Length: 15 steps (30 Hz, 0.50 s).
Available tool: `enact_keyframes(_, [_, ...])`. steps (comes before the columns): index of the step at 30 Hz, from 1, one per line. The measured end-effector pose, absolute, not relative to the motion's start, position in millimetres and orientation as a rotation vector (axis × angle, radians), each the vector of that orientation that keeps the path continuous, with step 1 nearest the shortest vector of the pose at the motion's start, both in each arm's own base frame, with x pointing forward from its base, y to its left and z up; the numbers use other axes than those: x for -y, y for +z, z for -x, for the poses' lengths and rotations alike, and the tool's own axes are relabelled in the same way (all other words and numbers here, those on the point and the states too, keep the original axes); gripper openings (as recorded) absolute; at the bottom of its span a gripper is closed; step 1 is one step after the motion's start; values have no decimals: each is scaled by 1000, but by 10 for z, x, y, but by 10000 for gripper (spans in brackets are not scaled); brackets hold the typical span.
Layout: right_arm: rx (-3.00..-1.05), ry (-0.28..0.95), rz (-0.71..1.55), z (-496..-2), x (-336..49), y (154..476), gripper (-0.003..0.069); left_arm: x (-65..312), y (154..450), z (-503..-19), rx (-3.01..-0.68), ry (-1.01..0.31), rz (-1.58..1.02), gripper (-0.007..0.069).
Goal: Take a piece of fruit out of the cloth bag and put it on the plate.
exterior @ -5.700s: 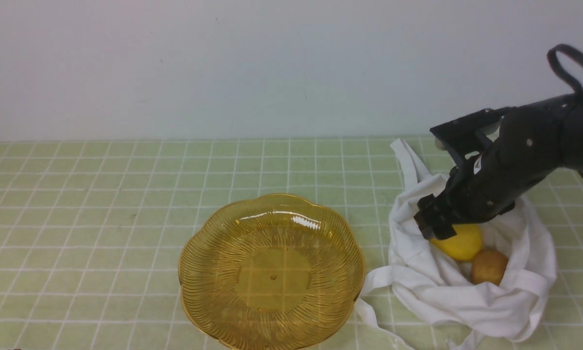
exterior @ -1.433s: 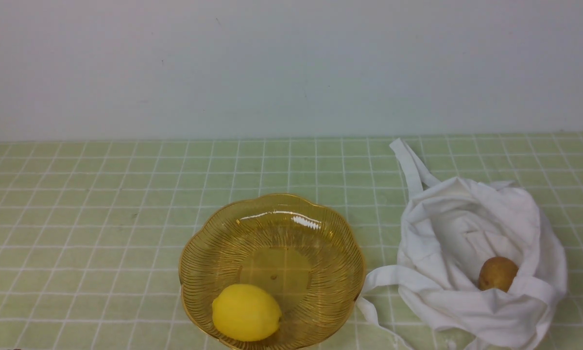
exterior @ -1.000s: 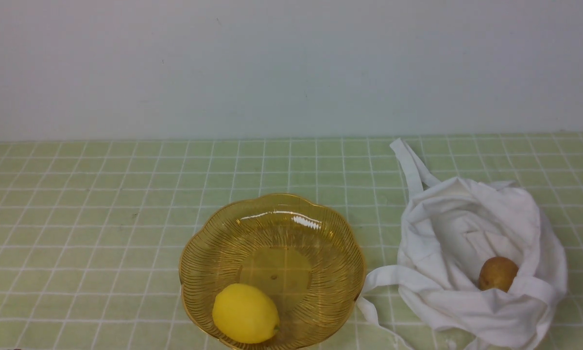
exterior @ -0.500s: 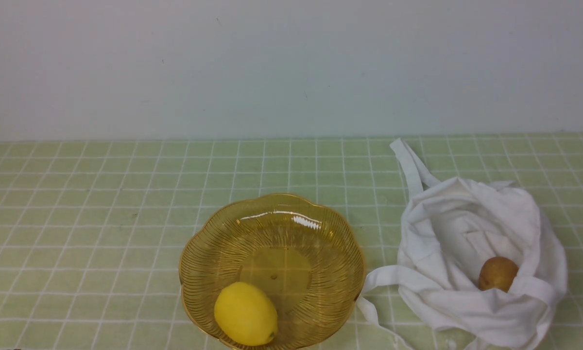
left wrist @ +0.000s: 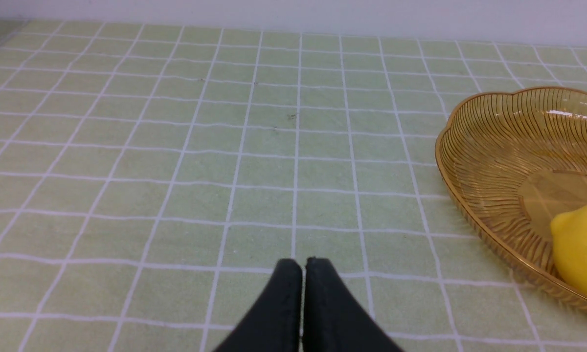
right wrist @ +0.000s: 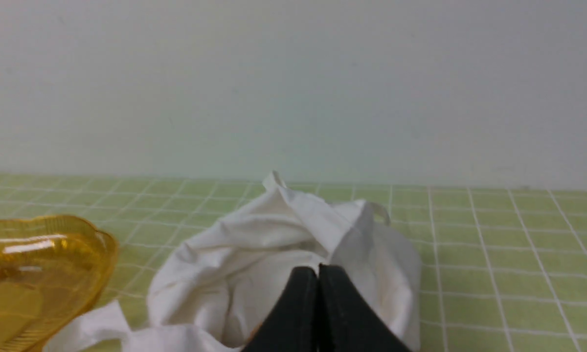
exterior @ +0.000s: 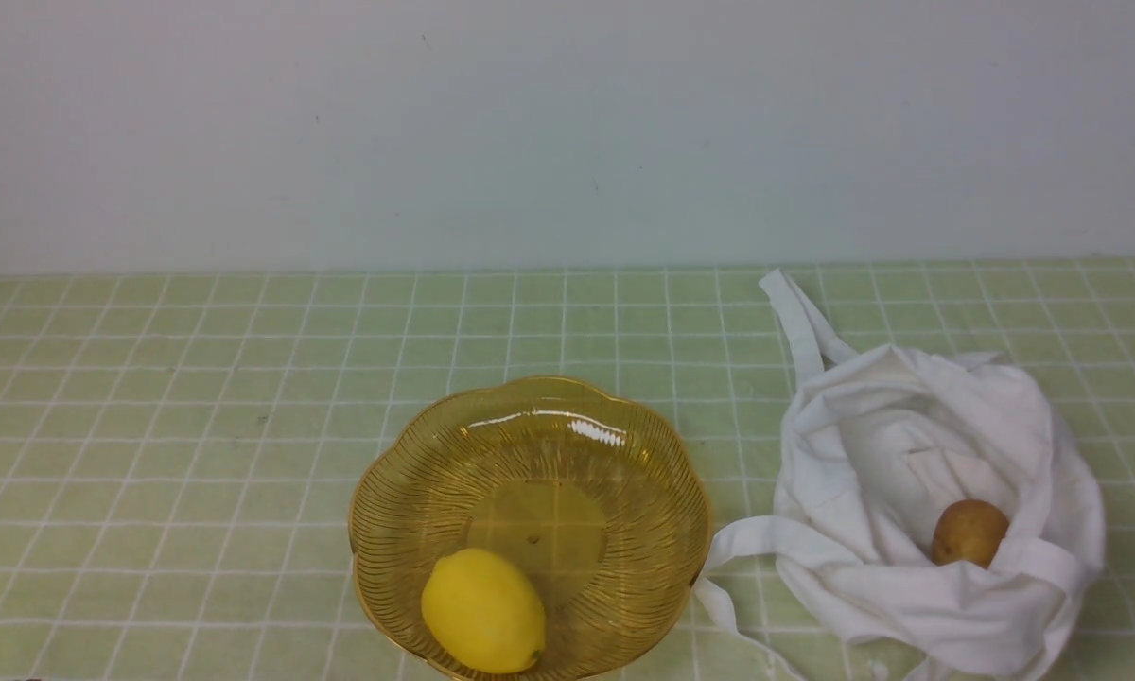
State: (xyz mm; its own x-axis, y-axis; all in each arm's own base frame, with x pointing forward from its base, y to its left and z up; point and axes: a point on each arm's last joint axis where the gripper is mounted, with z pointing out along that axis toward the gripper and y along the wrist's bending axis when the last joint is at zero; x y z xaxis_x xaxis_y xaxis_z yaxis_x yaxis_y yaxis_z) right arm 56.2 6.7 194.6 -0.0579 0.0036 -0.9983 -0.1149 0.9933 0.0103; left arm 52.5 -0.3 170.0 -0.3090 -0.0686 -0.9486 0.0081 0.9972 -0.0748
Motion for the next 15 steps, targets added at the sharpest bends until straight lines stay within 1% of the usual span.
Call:
enact_keyframes(3, [-1652,77,59,-566,-51,1902,-14,3,1700,-525,-1884,-76,44,-8])
enact_keyframes(8, [-1754,72,59,-553,-48,1813,-14,3,1700,-525,-1884,-76,44,-8])
enact_keyframes(15, [-1769,72,59,-549,-48,1808,-14,3,1700,-525,-1884,-76,44,-8])
